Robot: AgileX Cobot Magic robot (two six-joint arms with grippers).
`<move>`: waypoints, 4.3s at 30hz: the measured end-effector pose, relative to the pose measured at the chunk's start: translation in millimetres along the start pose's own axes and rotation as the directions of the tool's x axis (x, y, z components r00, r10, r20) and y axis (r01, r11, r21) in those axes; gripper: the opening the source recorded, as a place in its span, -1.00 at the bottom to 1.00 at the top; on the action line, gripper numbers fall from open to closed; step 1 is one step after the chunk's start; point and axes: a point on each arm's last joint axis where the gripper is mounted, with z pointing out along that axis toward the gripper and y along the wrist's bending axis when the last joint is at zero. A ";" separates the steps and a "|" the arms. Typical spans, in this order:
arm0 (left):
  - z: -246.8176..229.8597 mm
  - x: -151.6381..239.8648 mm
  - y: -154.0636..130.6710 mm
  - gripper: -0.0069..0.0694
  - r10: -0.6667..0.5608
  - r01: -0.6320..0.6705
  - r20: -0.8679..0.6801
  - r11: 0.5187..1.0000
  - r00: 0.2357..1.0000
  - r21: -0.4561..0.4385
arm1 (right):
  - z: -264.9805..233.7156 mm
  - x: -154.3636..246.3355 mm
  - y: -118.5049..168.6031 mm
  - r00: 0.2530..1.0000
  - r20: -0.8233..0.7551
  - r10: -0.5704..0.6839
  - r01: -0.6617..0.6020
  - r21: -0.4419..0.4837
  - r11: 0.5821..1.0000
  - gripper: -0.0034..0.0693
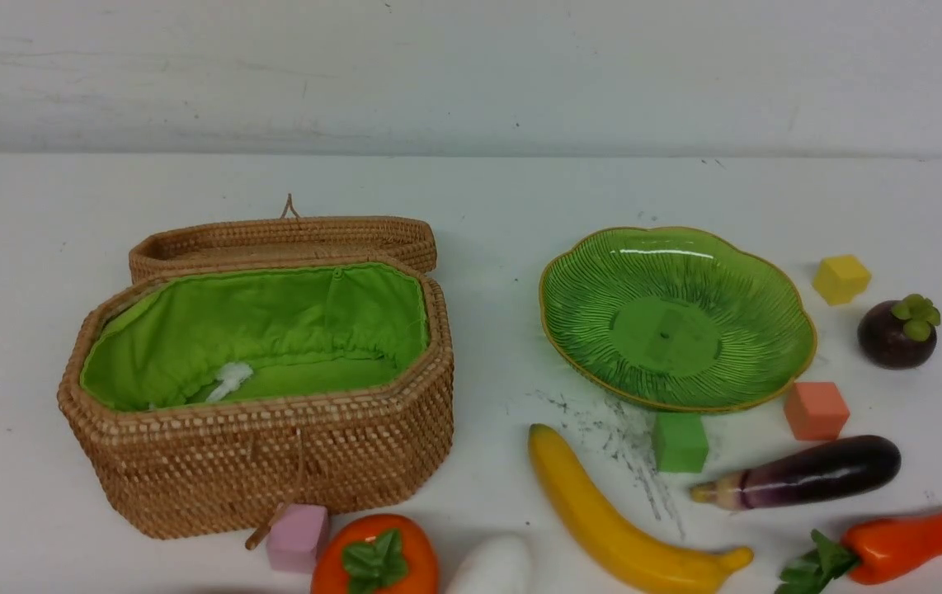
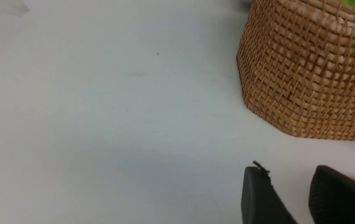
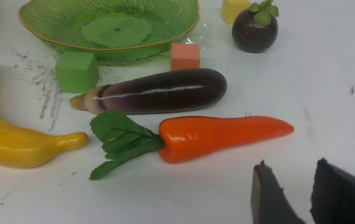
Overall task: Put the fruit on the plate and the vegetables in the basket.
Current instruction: Grab the mango with your left arm and place it on the right plate
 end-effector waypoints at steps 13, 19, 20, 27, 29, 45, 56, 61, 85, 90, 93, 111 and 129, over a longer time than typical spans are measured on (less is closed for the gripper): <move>0.0 -0.9 1.3 -0.19 0.044 -0.044 0.010 0.999 0.999 -0.015 | 0.0 0.0 0.0 1.000 0.000 0.000 0.000 0.000 1.000 -0.23; -1.5 -16.7 -2.6 -0.19 0.095 -0.098 0.188 0.995 0.978 0.011 | 0.0 0.0 0.0 1.000 0.000 0.000 0.000 0.000 1.000 -0.23; -2.6 -21.6 -4.6 -0.19 0.081 -0.091 0.243 0.995 0.967 0.030 | 0.0 0.0 0.0 1.000 0.000 0.000 0.000 0.000 1.000 -0.23; -14.2 -47.3 -12.3 -0.19 -0.274 0.166 0.475 0.952 0.836 0.256 | 0.0 0.0 0.0 1.000 0.000 0.000 0.000 0.000 1.000 -0.23; -19.9 -55.0 -13.7 -0.19 -0.343 0.187 0.535 0.927 0.772 0.325 | 0.0 0.0 0.0 1.000 0.000 0.000 0.000 0.000 1.000 -0.23; -41.7 -181.9 -25.9 -0.19 -0.438 0.434 0.111 0.899 0.892 0.061 | 0.0 0.0 0.0 1.000 0.000 0.000 0.000 0.000 1.000 -0.23; 4.2 -160.7 -71.6 -0.19 0.075 0.016 -0.339 0.966 0.938 0.257 | 0.0 0.0 0.0 1.000 0.000 0.000 0.000 0.000 1.000 -0.23; 1.2 -149.0 -80.5 -0.19 0.099 0.043 -0.456 0.956 0.885 0.290 | 0.0 0.0 0.0 1.000 0.000 0.000 0.000 0.000 1.000 -0.23; 13.7 -114.2 -88.9 0.29 -0.324 0.281 -0.800 0.938 0.505 -0.203 | 0.0 0.0 0.0 1.000 0.000 -0.001 0.001 0.000 1.000 -0.23; 33.0 -112.7 -101.2 0.46 -0.370 0.334 -0.782 0.917 0.502 -0.219 | 0.0 0.0 0.0 1.000 0.000 -0.001 0.001 0.000 1.000 -0.23; 45.1 -110.3 -107.8 0.52 -0.422 0.375 -0.762 0.892 0.491 -0.252 | 0.0 0.0 0.0 1.000 0.000 -0.001 0.001 0.000 1.000 -0.23; 110.8 -67.1 -129.3 0.60 -0.706 0.388 -0.622 0.707 0.339 -0.591 | 0.0 0.0 0.0 1.000 0.000 -0.001 0.001 0.000 1.000 -0.23; 137.6 -44.7 -137.0 0.58 -0.689 0.309 -0.639 0.725 0.343 -0.615 | 0.0 0.0 0.0 1.000 0.000 0.000 0.000 0.000 1.000 -0.23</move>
